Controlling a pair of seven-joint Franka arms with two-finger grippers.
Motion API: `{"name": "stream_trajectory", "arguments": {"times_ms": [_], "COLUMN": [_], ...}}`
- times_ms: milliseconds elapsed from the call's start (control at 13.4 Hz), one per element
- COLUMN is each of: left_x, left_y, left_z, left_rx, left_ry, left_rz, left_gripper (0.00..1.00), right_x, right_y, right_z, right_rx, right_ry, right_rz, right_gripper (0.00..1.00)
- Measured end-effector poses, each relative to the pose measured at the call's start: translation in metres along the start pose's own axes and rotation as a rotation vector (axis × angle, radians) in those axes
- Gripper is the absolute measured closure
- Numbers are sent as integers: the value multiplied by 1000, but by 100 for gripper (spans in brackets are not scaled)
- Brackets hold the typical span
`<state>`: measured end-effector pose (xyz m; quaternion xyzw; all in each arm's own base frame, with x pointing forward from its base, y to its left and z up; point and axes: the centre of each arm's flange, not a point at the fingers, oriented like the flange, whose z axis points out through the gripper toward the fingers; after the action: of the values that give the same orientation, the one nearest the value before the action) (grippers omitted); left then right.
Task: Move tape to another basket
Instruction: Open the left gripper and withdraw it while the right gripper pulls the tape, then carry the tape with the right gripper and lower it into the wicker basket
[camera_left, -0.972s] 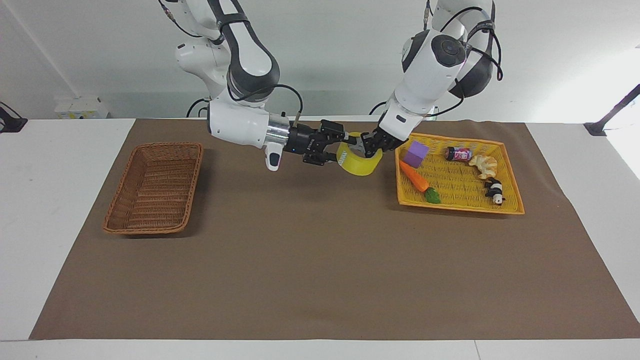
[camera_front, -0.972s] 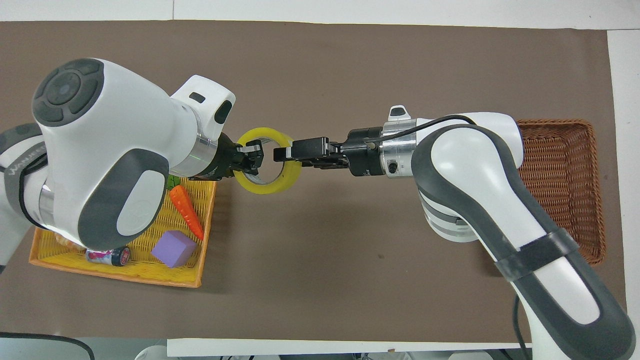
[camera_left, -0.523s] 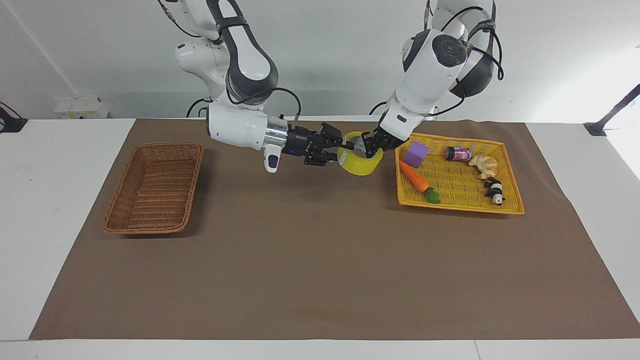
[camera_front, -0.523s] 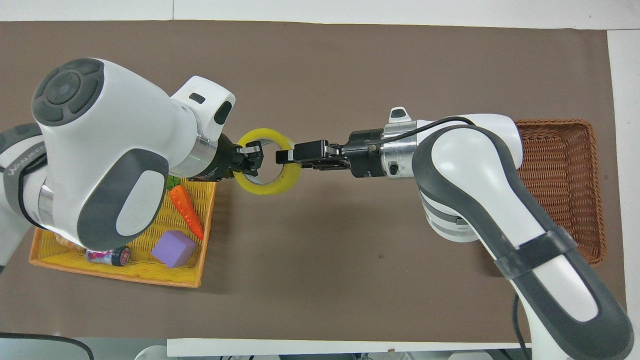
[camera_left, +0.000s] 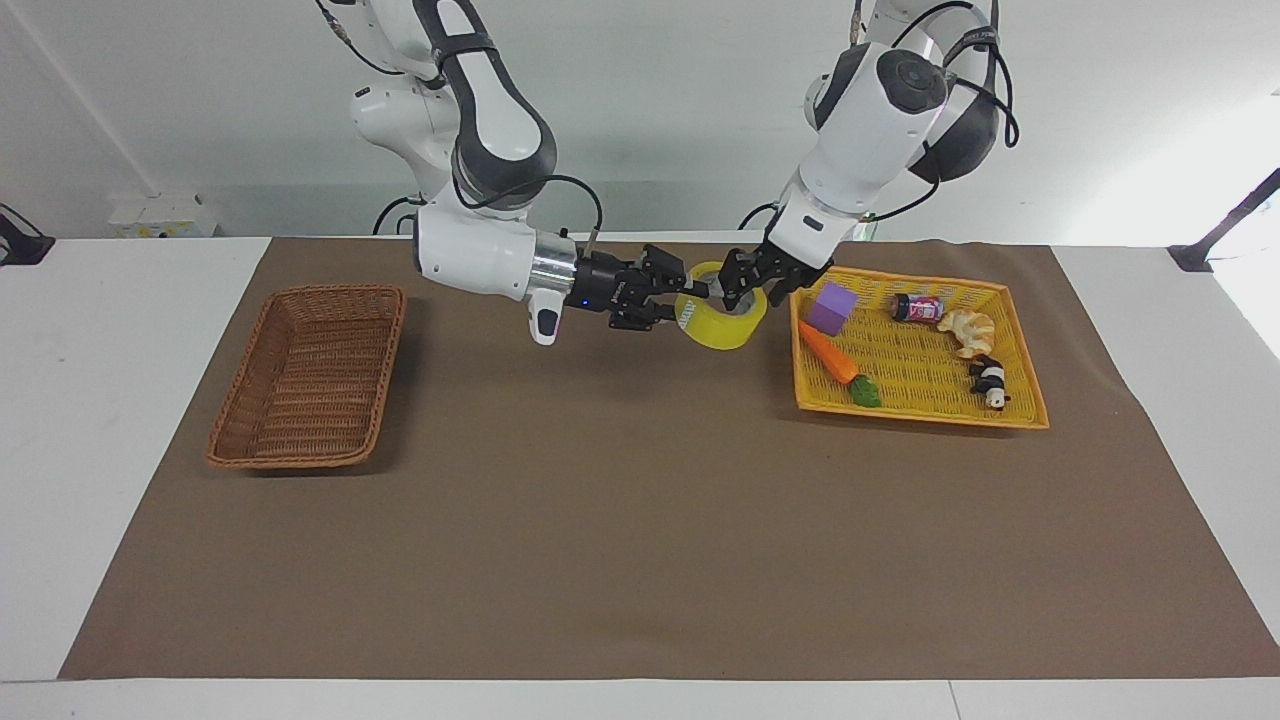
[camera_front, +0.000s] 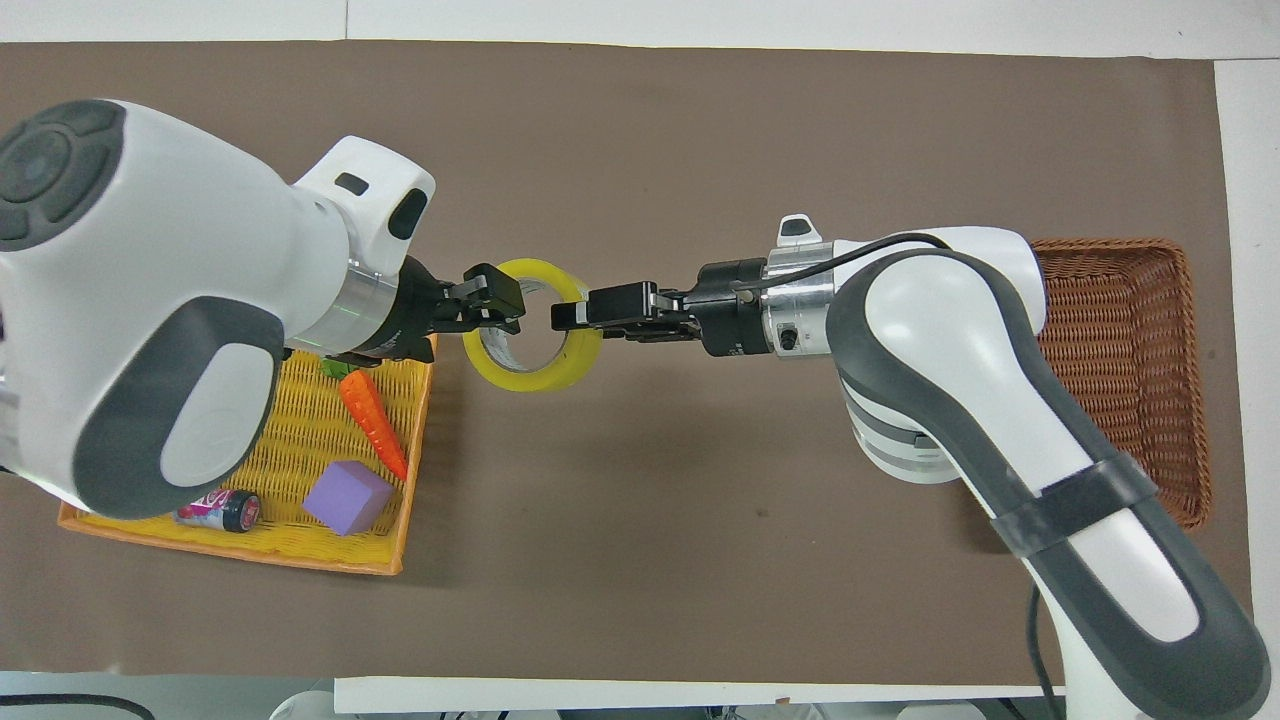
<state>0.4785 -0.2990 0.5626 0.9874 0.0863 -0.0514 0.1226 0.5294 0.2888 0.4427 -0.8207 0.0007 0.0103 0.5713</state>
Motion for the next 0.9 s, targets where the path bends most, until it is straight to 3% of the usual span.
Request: {"name": "stream_trajectory", "arguments": {"times_ms": [75, 374, 523, 748, 897], "left_x": [2, 33, 57, 81, 91], "left_y": [-11, -91, -143, -219, -266], "left_z": [-15, -60, -71, -88, -99], "left_rx": [2, 36, 54, 123, 129], "left_ry": [-1, 2, 3, 19, 22], "left_rz": [-18, -114, -105, 7, 58], "left_gripper": [1, 0, 0, 0, 0], "right_x": [4, 32, 39, 34, 17], "right_y": [3, 32, 53, 97, 130], "right_z": [-9, -88, -139, -248, -334], "right_rx": [8, 12, -2, -50, -134], "right_ry": [3, 55, 51, 35, 46], "right_rz": [5, 19, 34, 72, 97], "right_gripper": [46, 46, 46, 46, 46]}}
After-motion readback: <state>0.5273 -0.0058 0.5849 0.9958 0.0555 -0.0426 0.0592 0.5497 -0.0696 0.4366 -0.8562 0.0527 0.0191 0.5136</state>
